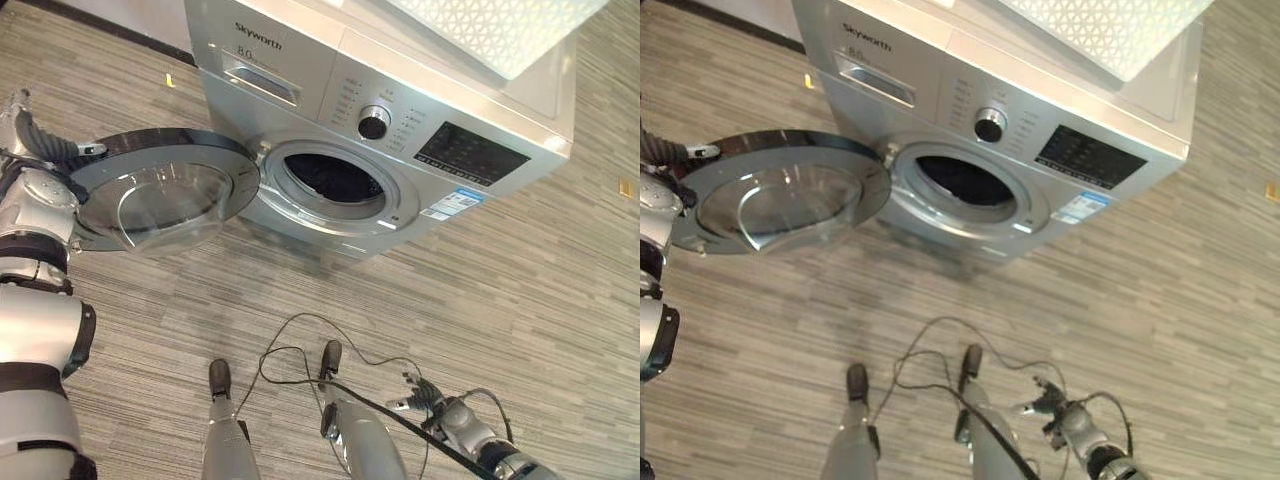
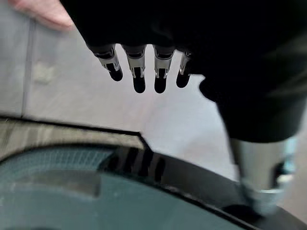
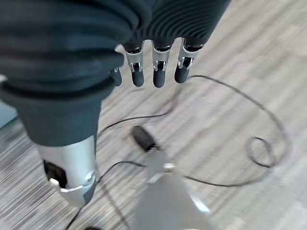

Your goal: Grab the laundry basket,head to the washer,open it,put in the laundry and shut it.

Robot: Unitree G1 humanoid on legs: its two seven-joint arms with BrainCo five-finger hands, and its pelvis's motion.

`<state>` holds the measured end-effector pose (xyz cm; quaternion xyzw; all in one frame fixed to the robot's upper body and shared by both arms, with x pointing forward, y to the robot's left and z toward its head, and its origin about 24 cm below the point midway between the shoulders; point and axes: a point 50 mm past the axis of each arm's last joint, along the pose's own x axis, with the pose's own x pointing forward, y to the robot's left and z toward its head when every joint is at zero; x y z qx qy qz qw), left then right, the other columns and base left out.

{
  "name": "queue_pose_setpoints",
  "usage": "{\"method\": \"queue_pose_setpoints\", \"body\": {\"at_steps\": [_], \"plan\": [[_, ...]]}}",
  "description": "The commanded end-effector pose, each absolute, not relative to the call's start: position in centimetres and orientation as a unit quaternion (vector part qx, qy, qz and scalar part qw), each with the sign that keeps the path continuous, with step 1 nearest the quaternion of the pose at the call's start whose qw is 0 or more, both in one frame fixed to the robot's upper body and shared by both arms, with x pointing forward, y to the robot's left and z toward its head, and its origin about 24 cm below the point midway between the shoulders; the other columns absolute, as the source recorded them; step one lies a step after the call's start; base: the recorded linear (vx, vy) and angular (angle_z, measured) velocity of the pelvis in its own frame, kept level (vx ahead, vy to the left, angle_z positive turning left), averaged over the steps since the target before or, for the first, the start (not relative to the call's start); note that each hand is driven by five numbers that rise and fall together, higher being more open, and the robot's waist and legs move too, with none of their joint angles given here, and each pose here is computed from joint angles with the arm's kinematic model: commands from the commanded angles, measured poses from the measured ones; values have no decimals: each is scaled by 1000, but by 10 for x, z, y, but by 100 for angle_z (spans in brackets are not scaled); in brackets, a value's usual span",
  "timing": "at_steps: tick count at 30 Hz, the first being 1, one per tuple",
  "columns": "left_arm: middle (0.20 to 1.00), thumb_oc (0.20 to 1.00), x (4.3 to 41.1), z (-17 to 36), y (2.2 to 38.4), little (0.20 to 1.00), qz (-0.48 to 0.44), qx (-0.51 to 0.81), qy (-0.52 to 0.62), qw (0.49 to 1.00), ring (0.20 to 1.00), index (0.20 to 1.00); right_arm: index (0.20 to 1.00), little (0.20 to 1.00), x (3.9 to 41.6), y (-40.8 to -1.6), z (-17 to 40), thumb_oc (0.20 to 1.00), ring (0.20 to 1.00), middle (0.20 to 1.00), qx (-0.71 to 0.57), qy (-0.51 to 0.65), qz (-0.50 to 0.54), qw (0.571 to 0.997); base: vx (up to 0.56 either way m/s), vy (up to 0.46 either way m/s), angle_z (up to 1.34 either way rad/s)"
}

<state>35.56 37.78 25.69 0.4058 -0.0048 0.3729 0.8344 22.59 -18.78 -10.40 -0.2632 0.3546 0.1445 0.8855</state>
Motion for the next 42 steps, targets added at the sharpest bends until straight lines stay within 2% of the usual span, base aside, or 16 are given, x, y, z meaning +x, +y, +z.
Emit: {"method": "queue_pose_setpoints", "body": {"at_steps": [1, 7, 9, 10, 11, 12, 13, 14, 15, 17, 18, 19, 20, 26, 34, 42], "plan": [[1000, 1000, 349, 276, 386, 1000, 382, 417, -11, 825, 1000, 1000, 1000, 1000, 221, -195, -103, 1000, 1000, 1000, -269, 347, 155, 885, -46, -105, 2], [1000, 1000, 355, 210, 380, 1000, 311, 436, 106, 838, 1000, 1000, 1000, 1000, 197, -214, -121, 1000, 1000, 1000, -313, 411, 143, 844, -15, -41, 7], [1000, 1000, 363, 178, 362, 1000, 268, 447, 133, 843, 1000, 1000, 1000, 1000, 194, -213, -125, 1000, 1000, 1000, -309, 425, 137, 840, 18, 7, -3], [1000, 1000, 370, 134, 331, 1000, 212, 433, 147, 864, 1000, 1000, 1000, 1000, 189, -208, -129, 1000, 1000, 1000, -297, 436, 128, 840, 25, 13, -12], [1000, 1000, 370, 133, 331, 1000, 212, 433, 148, 864, 1000, 1000, 1000, 1000, 189, -209, -129, 1000, 1000, 1000, -297, 436, 128, 840, 59, 11, -14], [1000, 1000, 369, 91, 299, 1000, 165, 401, 156, 888, 1000, 1000, 1000, 1000, 186, -210, -131, 1000, 1000, 1000, -294, 443, 116, 839, 33, -2, -18], [1000, 1000, 369, 90, 299, 1000, 165, 400, 156, 888, 1000, 1000, 1000, 1000, 185, -210, -131, 1000, 1000, 1000, -294, 444, 116, 839, 98, 15, -14], [1000, 1000, 360, 46, 262, 1000, 114, 354, 165, 913, 1000, 1000, 1000, 1000, 188, -209, -131, 1000, 1000, 1000, -290, 442, 106, 842, 64, 16, -5], [1000, 1000, 360, 46, 262, 1000, 114, 354, 166, 913, 1000, 1000, 1000, 1000, 188, -209, -131, 1000, 1000, 1000, -290, 443, 106, 842, 98, 24, 2], [1000, 1000, 340, 2, 226, 1000, 62, 304, 190, 931, 1000, 1000, 1000, 1000, 191, -209, -129, 1000, 1000, 1000, -283, 440, 95, 847, 106, 7, 1], [1000, 1000, 319, -29, 191, 1000, 15, 252, 208, 945, 1000, 1000, 1000, 1000, 195, -211, -127, 1000, 1000, 1000, -277, 437, 84, 851, 118, 2, -2], [1000, 1000, 319, -29, 191, 1000, 15, 252, 208, 945, 1000, 1000, 1000, 1000, 195, -211, -127, 1000, 1000, 1000, -277, 437, 84, 851, 172, 1, -16], [1000, 1000, 301, -47, 167, 1000, -27, 225, 216, 950, 1000, 1000, 1000, 1000, 195, -214, -126, 1000, 1000, 1000, -285, 439, 86, 848, 81, -5, -29], [1000, 1000, 266, -69, 137, 1000, -66, 101, 239, 964, 1000, 1000, 1000, 1000, 190, -217, -128, 1000, 1000, 1000, -283, 446, 89, 844, 129, -65, -27], [1000, 1000, 241, -76, 156, 1000, -17, -22, 249, 968, 1000, 1000, 1000, 1000, 179, -232, -129, 1000, 1000, 1000, -251, 457, 50, 852, 63, -92, -27], [1000, 1000, 248, -74, 135, 1000, -60, 10, 240, 969, 1000, 1000, 1000, 1000, 146, -231, -145, 1000, 1000, 1000, -270, 503, 81, 817, 49, -74, -31]]}}
